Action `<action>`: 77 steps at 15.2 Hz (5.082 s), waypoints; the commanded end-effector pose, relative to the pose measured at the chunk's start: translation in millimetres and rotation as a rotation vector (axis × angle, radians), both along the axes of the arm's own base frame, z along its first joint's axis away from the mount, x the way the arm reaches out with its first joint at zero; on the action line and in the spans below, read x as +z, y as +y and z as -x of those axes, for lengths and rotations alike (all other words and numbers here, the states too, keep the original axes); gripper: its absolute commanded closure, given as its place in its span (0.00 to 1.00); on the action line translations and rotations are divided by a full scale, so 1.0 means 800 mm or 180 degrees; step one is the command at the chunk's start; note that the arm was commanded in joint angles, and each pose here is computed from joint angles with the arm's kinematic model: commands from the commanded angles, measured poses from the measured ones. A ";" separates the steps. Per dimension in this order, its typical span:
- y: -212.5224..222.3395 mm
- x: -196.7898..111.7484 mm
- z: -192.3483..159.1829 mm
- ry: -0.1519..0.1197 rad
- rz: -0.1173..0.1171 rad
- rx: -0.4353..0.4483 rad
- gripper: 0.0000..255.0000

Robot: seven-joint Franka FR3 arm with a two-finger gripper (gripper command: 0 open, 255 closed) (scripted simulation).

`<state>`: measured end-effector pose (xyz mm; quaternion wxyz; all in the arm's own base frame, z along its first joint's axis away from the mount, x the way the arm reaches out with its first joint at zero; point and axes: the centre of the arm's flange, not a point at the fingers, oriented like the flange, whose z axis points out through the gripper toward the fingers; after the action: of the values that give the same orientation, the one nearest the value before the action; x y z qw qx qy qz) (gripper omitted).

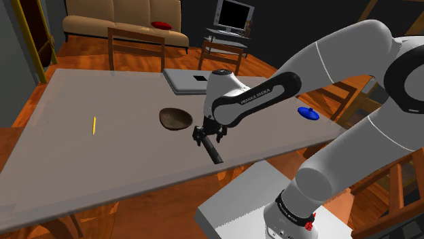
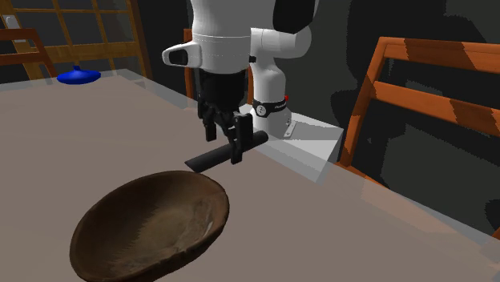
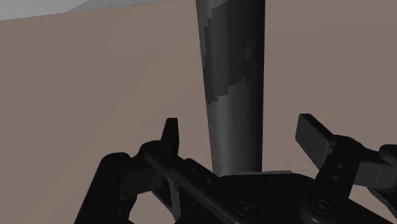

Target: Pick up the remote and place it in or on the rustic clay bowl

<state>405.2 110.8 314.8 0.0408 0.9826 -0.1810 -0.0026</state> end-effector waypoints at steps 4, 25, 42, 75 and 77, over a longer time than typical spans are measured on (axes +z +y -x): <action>0.000 0.000 0.000 0.0000 0.0000 0.0000 1.00; 0.000 0.086 0.000 0.0000 0.0000 0.0000 1.00; 0.021 0.149 -0.096 0.0000 0.0000 0.0000 1.00; 0.059 0.066 -0.267 0.0000 0.0000 0.0000 0.00; 0.059 0.066 -0.267 0.0000 0.0000 0.0000 0.00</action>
<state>618.6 158.3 367.7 0.0408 0.9826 -0.1810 -0.0025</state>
